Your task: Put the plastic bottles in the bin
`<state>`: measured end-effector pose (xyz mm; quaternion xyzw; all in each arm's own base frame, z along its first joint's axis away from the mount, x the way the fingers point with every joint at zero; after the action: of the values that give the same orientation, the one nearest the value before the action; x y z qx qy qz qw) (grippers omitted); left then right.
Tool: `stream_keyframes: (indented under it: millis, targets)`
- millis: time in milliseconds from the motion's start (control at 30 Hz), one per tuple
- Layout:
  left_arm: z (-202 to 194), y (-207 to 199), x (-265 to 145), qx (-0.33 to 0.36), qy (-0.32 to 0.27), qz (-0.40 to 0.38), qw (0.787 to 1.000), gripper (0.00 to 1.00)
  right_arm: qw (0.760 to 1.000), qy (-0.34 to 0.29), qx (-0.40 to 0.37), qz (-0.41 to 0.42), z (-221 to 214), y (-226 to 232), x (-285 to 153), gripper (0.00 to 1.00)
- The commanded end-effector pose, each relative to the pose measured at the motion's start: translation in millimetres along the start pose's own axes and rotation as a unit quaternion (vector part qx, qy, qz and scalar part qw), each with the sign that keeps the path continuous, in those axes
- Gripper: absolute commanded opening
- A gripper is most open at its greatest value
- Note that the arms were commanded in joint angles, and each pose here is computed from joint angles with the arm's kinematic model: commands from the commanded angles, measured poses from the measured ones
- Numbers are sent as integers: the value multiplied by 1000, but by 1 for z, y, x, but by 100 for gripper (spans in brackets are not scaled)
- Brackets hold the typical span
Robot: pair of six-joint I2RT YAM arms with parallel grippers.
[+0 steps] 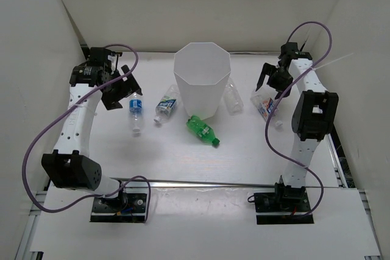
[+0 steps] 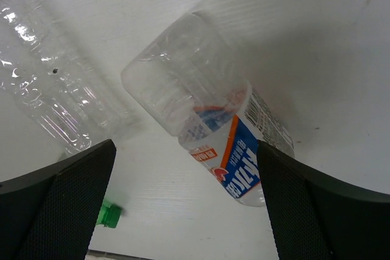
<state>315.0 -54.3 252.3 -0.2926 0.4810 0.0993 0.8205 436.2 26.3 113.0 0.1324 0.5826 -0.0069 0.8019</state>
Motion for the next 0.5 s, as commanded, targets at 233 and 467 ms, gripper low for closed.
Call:
stream_keyframes:
  millis: [233, 467]
  targets:
    - [-14, 18, -8, -1, 10, 8, 1000, 100, 999, -16, -36, 33, 24, 8, 20, 100]
    - [-13, 20, -4, -7, 22, 14, 1000, 100, 999, 26, -40, 15, -1, 10, 46, 100]
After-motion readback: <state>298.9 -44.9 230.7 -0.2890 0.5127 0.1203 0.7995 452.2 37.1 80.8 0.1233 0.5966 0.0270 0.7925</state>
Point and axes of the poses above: each gripper's point midway between its finger pads, its own x axis out along the fingers, its own y axis along the line the jaws close on, z = x × y, the point moved 1 cm from there along -x, back along the fingers, and after that the axes turned 6 degrees about -x, right-handed, at the moved point
